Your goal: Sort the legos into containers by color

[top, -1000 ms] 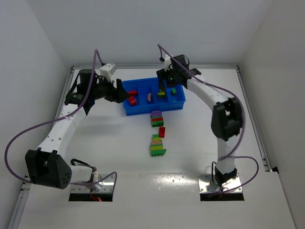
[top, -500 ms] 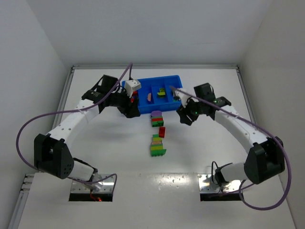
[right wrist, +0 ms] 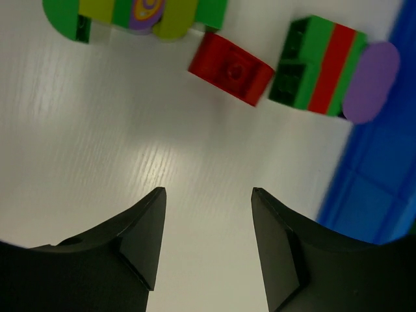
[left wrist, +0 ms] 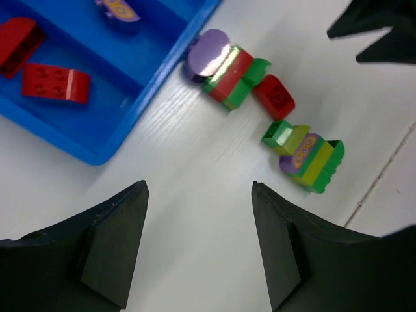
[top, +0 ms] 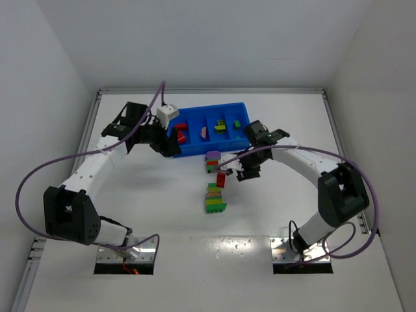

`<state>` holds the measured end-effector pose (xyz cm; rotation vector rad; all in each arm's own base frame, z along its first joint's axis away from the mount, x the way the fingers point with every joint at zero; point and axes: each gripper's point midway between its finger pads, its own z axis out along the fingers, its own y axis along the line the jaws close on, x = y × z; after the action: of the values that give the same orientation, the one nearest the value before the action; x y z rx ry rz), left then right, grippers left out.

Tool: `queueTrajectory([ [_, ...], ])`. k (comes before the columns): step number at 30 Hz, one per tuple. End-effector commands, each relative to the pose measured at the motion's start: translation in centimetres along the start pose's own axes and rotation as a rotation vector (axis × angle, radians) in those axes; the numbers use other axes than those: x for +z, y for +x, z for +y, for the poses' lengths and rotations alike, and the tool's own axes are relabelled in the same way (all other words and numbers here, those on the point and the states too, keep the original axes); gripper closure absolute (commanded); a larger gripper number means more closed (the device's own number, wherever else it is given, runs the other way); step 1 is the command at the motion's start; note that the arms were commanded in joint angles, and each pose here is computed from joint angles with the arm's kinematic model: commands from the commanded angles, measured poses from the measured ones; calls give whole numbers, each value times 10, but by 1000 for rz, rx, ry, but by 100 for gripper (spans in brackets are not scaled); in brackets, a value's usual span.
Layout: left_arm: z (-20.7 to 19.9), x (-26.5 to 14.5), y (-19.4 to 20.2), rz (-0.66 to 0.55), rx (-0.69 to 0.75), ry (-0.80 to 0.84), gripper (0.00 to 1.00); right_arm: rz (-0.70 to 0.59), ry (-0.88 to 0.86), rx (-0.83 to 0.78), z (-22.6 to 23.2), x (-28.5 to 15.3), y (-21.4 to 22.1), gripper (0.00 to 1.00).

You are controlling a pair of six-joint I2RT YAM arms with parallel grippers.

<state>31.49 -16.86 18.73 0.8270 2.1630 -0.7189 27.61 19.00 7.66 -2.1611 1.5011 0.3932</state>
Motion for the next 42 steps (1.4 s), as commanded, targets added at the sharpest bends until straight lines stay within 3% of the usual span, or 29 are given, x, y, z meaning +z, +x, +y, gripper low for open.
queueTrajectory([
  [1,18,-19,-18,-86,-19,-65,30,-15,-75,-272,-5,16,-9,44],
  [6,55,-36,-17,-138,-143,-114,30,-28,-139,-382,-4,36,-18,44],
  [11,68,-34,-8,-152,-248,-46,30,-57,-130,-496,-12,47,-39,43],
  [18,80,-35,-7,-175,-286,-35,30,-56,-170,-587,-14,69,-51,42],
  [28,84,-35,-9,-185,-309,-21,30,-44,-191,-608,-28,92,-55,42],
  [42,82,-31,-7,-184,-323,0,30,-15,-261,-597,-5,98,-41,42],
])
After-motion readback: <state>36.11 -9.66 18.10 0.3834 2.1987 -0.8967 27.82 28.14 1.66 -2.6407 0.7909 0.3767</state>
